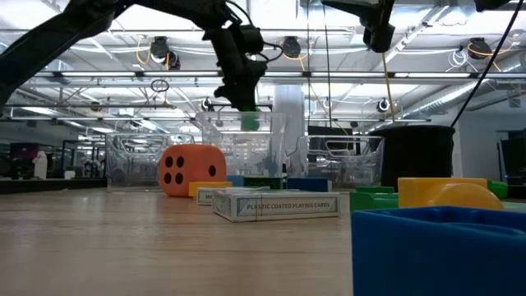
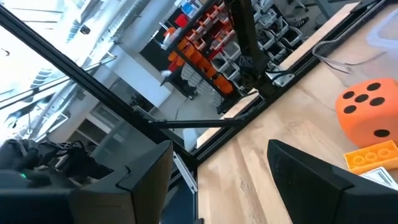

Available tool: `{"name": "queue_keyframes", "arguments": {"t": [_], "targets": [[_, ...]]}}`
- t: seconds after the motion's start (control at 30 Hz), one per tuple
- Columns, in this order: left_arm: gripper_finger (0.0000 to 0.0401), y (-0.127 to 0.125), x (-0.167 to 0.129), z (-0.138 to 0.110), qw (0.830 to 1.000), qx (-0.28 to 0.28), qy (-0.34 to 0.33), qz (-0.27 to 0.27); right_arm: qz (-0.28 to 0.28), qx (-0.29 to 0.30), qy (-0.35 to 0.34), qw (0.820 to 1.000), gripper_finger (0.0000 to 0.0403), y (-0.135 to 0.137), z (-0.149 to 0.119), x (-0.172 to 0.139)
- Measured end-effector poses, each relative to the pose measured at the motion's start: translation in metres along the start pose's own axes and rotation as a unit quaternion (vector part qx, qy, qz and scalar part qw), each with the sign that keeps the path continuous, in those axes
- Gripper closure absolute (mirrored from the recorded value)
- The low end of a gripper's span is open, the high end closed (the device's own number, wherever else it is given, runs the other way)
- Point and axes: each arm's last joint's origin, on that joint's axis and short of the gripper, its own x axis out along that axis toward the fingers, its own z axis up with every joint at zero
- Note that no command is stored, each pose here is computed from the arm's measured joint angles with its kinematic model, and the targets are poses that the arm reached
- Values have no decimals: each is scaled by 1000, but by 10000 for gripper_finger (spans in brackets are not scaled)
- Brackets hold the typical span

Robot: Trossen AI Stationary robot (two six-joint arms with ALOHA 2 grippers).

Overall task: Pick & Place Toys
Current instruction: Put the green two stud game piece into the middle transparent bin

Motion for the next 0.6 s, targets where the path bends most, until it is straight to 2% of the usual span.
{"name": "queue_keyframes", "arguments": {"t": [0.2,0.6], "targets": [[261,3,35,-1,999,-1,41,4,-24,-2,-9,1000,149,-3,-1,0],[261,-10,77,-8,995,35,98,5,-41,-7,0,999,149,-6,-3,0]]}}
